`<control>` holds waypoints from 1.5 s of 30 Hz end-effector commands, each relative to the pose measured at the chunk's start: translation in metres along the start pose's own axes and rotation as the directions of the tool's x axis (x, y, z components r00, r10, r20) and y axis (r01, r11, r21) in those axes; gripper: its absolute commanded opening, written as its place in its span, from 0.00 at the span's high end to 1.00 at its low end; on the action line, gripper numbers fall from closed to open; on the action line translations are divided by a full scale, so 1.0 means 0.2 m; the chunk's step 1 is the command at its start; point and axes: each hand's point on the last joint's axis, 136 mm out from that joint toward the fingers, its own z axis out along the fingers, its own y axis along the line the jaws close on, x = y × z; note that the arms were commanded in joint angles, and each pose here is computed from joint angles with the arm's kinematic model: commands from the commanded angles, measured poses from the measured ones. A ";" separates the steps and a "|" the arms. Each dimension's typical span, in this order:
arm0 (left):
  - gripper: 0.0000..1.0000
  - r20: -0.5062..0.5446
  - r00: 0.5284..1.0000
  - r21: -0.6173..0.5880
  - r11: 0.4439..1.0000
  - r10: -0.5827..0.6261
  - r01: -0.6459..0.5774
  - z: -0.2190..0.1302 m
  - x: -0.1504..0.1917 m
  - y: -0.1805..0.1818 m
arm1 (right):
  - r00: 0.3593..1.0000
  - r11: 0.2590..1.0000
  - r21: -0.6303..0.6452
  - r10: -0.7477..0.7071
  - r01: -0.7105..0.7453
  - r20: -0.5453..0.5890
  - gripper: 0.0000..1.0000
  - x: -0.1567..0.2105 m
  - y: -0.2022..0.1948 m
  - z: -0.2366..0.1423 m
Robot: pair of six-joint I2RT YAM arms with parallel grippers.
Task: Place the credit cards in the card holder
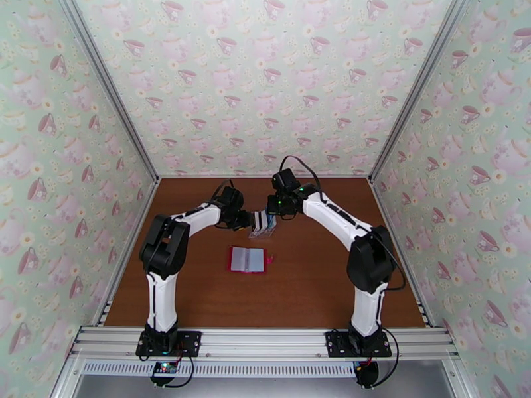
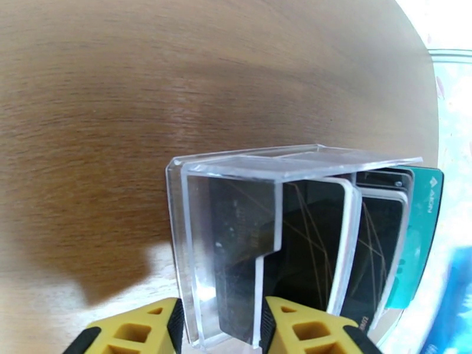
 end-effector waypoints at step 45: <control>0.62 -0.055 0.996 -0.060 0.996 0.070 -0.073 -0.38 0.67 0.32 | 0.876 0.797 -0.448 0.479 -0.406 0.059 1.00 0.75 0.23 0.13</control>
